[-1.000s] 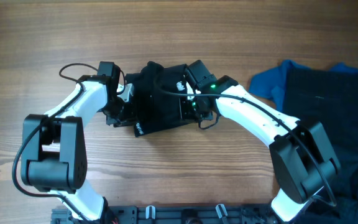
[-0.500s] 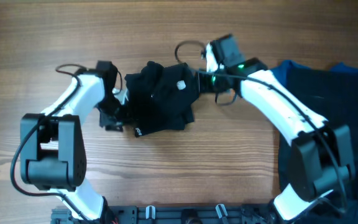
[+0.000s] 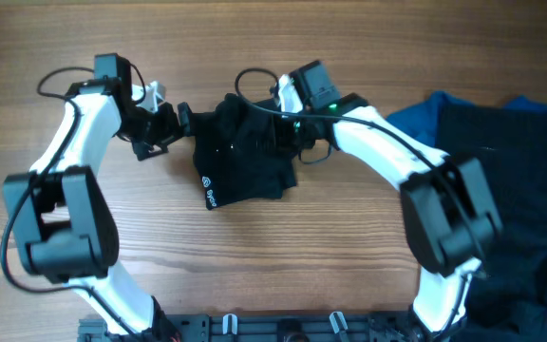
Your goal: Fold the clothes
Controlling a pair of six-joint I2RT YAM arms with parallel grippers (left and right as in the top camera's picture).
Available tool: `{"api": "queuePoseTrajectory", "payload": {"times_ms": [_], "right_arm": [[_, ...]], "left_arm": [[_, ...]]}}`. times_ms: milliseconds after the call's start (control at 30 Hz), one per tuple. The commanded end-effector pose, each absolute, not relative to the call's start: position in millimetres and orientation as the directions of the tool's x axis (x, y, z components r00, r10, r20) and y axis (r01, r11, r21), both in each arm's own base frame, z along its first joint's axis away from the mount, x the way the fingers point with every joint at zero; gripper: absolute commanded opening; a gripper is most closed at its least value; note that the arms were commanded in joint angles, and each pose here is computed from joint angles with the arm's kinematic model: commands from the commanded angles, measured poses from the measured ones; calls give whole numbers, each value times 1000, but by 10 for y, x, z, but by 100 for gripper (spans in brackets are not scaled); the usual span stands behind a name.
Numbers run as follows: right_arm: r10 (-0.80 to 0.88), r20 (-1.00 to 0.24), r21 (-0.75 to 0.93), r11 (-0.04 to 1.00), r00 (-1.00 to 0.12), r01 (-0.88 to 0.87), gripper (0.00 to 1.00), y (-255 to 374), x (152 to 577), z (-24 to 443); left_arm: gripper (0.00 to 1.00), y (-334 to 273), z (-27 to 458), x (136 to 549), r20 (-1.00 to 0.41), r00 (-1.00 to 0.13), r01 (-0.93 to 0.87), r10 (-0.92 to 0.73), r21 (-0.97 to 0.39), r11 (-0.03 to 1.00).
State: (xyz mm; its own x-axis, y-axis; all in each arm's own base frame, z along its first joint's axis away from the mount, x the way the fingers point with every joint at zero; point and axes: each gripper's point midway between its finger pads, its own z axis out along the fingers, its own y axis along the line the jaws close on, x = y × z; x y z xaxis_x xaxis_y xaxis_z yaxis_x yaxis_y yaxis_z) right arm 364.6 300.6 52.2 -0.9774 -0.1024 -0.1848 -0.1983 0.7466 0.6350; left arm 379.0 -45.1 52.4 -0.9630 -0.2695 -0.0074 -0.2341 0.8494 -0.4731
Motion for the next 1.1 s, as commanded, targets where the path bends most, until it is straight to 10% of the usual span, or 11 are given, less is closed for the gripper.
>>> {"api": "queuePoseTrajectory", "payload": {"times_ms": [0, 533, 667, 833, 1067], "right_arm": [[-47, -34, 654, 754, -998, -58, 6, 3021, 3555, 204], [15, 80, 622, 781, -997, 62, 6, 2974, 3481, -86], [14, 90, 616, 785, -996, 67, 6, 2962, 3458, -94], [11, 115, 612, 787, -993, 80, 4, 2947, 3403, -87], [-5, -92, 635, 770, -996, -63, 4, 2543, 3562, 921]], "left_arm": [[100, -617, 324, 3723, 91, -963, -261, -252, -538, 802], [100, -1328, -328, 3507, 106, -987, -159, -118, -643, 750], [68, -1427, -361, 3488, 187, -963, -268, -192, -626, 732], [4, -1423, -361, 3498, 214, -950, -313, -229, -618, 722], [4, -967, 230, 3587, 171, -941, -332, -293, -645, 688]]}}
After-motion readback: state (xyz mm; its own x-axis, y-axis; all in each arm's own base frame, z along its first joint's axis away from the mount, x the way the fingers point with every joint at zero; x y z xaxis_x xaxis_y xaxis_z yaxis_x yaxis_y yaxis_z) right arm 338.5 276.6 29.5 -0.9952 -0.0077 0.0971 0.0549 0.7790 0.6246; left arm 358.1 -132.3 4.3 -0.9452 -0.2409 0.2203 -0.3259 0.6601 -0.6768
